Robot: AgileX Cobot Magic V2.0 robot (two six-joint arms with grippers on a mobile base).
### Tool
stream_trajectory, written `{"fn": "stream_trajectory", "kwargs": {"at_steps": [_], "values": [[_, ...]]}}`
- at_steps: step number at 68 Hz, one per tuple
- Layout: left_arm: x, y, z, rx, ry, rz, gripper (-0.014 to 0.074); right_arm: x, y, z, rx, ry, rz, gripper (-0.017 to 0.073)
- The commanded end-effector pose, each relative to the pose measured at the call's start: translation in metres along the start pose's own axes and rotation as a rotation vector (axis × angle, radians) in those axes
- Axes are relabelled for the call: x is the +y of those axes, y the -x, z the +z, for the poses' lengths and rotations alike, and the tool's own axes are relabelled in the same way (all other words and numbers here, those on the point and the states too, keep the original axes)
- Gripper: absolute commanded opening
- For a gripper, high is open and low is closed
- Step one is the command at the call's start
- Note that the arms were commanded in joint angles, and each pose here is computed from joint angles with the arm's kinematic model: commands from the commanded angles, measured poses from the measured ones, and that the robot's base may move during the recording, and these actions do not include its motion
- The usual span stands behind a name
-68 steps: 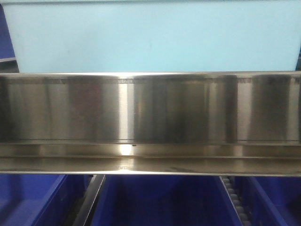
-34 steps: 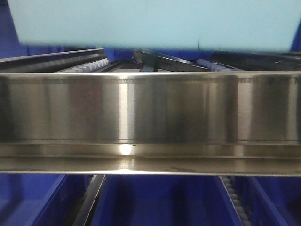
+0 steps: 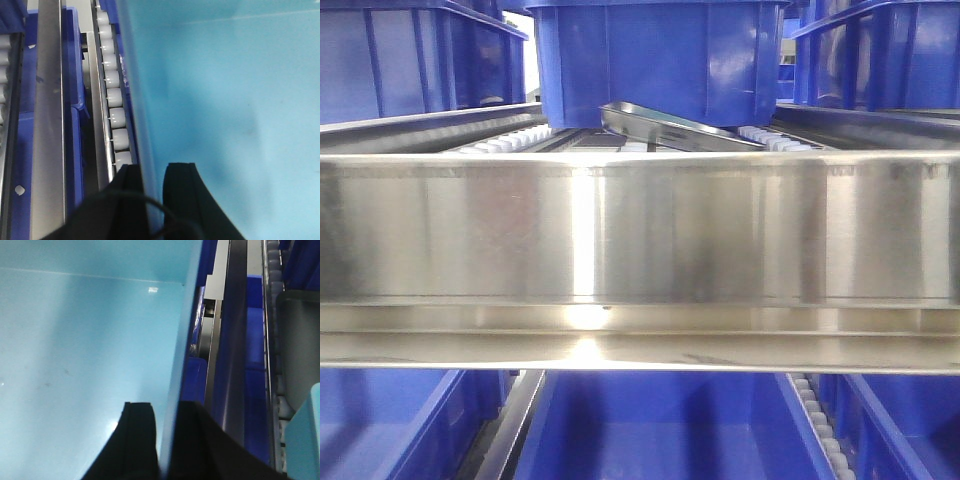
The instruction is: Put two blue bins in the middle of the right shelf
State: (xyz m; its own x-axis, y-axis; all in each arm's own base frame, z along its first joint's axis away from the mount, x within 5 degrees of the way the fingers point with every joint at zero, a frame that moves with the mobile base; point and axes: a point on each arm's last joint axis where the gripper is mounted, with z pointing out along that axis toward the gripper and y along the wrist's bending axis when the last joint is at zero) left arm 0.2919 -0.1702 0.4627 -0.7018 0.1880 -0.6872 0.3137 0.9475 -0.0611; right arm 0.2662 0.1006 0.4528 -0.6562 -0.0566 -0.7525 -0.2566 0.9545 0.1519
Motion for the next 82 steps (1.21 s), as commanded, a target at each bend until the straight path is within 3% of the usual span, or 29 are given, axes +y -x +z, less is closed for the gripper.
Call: {"fn": "stream_trajectory", "kwargs": {"at_steps": [1, 33, 82], "values": [[-0.009, 0.003, -0.014, -0.058, -0.073, 0.002, -0.0111, 0.004, 0.006, -0.008, -0.058, 0.035, -0.002, -0.0154], [-0.01, 0.008, -0.014, -0.107, -0.086, 0.0, -0.0111, 0.004, 0.006, -0.008, -0.058, 0.035, -0.002, -0.0154], [-0.016, 0.033, -0.022, -0.399, -0.156, -0.006, -0.0111, 0.004, 0.006, -0.008, -0.058, 0.035, -0.002, -0.0154]]}}
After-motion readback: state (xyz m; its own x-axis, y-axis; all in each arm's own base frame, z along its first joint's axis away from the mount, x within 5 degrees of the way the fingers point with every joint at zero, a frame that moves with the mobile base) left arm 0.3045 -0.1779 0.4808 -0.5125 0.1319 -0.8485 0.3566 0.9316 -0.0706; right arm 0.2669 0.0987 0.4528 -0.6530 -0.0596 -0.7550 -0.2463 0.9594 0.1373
